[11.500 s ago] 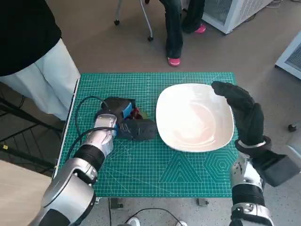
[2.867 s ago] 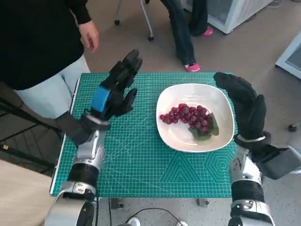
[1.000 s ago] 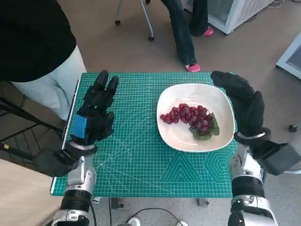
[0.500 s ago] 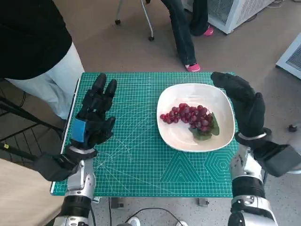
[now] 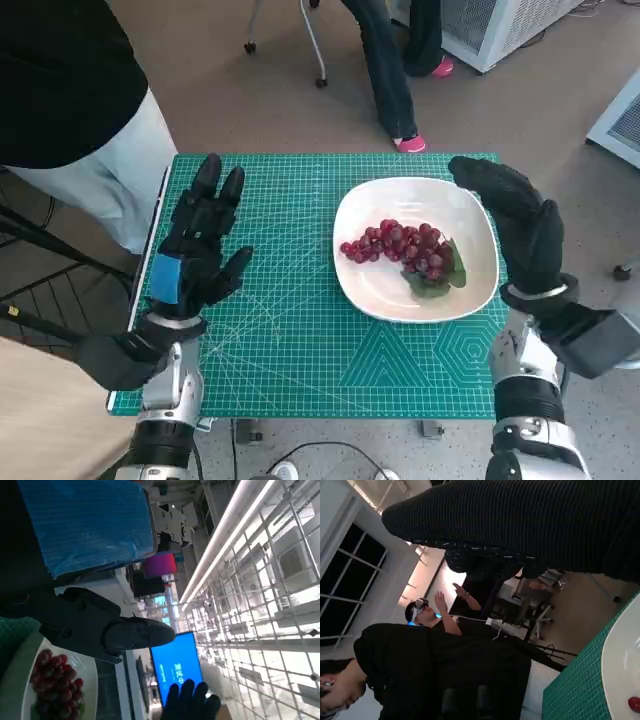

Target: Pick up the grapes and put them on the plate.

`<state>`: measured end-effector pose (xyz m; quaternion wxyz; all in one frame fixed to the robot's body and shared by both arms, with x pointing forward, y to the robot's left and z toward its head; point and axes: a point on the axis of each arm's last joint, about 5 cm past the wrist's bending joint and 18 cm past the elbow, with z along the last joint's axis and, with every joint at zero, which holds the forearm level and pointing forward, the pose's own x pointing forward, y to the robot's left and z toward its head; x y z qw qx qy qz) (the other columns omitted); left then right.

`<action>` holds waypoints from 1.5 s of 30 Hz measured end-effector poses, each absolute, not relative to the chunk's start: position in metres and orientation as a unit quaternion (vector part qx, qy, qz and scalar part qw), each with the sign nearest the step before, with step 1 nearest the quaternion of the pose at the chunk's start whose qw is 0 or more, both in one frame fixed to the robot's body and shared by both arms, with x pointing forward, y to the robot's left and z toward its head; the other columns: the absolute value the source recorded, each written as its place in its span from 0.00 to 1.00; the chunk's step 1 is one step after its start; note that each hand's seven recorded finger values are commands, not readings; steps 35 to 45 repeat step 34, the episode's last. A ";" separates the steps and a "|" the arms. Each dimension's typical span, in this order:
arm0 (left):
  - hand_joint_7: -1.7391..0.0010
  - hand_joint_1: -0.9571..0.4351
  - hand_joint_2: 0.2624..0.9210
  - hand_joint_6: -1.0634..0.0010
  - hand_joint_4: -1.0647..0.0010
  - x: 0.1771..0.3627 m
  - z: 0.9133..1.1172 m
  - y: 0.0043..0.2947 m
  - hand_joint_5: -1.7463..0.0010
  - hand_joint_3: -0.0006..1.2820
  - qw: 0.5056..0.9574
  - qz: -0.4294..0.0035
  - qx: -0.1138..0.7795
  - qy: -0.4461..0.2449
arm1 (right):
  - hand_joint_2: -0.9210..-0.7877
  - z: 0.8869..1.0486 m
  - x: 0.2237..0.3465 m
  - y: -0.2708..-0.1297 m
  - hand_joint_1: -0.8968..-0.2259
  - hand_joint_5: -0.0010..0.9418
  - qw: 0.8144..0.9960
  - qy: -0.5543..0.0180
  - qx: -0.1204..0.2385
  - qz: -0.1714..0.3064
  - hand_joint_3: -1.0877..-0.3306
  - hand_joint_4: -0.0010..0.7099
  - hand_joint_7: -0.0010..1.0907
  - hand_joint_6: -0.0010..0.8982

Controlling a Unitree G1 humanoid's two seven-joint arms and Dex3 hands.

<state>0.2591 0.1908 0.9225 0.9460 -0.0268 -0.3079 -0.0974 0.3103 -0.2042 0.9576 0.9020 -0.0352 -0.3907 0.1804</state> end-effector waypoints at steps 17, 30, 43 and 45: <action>0.97 0.67 1.00 0.69 0.69 0.258 0.922 0.188 0.99 0.33 0.946 -0.089 0.007 -0.311 | 0.00 0.958 0.310 -0.205 0.57 0.00 0.902 -0.390 -0.037 0.181 0.72 0.49 0.00 0.36; 0.96 0.64 1.00 0.66 0.68 0.259 0.923 0.191 0.99 0.30 0.948 -0.103 0.017 -0.302 | 0.00 0.959 0.310 -0.205 0.58 0.00 0.901 -0.392 -0.037 0.180 0.72 0.49 0.00 0.37; 0.96 0.63 1.00 0.66 0.68 0.259 0.924 0.191 0.99 0.29 0.948 -0.109 0.020 -0.297 | 0.00 0.959 0.310 -0.205 0.57 0.00 0.901 -0.393 -0.037 0.180 0.72 0.49 0.00 0.37; 0.96 0.63 1.00 0.66 0.68 0.259 0.924 0.191 0.99 0.29 0.948 -0.109 0.020 -0.297 | 0.00 0.959 0.310 -0.205 0.57 0.00 0.901 -0.393 -0.037 0.180 0.72 0.49 0.00 0.37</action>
